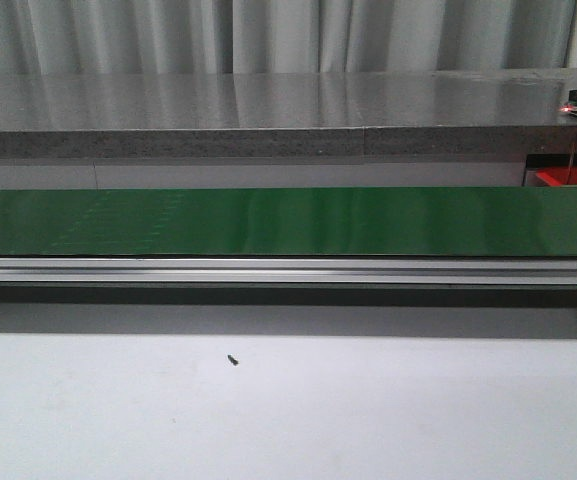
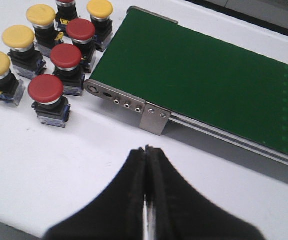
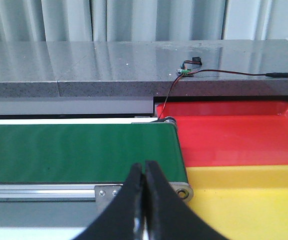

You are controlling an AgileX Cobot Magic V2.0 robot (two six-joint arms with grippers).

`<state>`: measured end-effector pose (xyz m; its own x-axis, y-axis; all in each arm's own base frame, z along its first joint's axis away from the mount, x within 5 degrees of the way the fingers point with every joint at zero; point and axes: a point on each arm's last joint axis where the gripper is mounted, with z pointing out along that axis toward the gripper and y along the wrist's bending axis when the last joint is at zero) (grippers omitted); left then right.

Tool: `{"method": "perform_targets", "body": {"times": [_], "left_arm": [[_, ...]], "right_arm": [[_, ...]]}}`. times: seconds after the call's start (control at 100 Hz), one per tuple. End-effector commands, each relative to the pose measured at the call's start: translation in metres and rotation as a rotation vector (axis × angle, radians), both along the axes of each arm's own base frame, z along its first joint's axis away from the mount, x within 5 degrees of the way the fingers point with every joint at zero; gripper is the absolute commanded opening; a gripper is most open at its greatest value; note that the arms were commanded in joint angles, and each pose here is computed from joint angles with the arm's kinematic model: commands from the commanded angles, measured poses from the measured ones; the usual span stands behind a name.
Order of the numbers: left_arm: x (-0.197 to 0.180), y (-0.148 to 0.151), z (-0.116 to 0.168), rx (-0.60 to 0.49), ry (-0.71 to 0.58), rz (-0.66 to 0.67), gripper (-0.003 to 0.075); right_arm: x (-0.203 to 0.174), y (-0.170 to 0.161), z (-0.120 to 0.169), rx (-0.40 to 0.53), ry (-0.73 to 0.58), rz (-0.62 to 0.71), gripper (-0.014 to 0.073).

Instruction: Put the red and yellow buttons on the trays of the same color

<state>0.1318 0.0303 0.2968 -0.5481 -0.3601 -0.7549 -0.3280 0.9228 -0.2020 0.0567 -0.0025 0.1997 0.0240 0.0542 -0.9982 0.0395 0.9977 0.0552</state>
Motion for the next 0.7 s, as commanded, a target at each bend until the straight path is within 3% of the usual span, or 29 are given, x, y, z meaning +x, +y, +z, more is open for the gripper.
{"method": "perform_targets", "body": {"times": [0.0, 0.1, 0.17, 0.26, 0.35, 0.46, 0.69], "left_arm": [[0.005, 0.006, 0.014, 0.008, -0.073, 0.041, -0.0019], [0.009, 0.015, 0.011, -0.009, -0.014, 0.09, -0.0009], [0.012, 0.022, 0.01, -0.012, 0.018, 0.118, 0.0046], [0.017, 0.029, 0.011, -0.017, 0.04, 0.145, 0.0198], [0.024, 0.036, 0.013, -0.026, 0.061, 0.162, 0.0433], [0.034, 0.044, 0.014, -0.039, 0.093, 0.178, 0.0608], [0.065, 0.065, 0.007, -0.086, 0.177, 0.204, 0.0619]], "right_arm": [[-0.003, 0.001, 0.014, -0.011, -0.115, 0.008, -0.0122], [-0.003, 0.001, 0.014, -0.011, -0.115, 0.008, -0.0122], [-0.003, 0.001, 0.014, -0.011, -0.115, 0.008, -0.0122], [-0.003, 0.001, 0.014, -0.011, -0.115, 0.008, -0.0122], [-0.003, 0.001, 0.014, -0.011, -0.115, 0.008, -0.0122], [-0.003, 0.001, 0.014, -0.011, -0.115, 0.008, -0.0122], [-0.003, 0.001, 0.014, -0.011, -0.115, 0.008, -0.0122]]}}
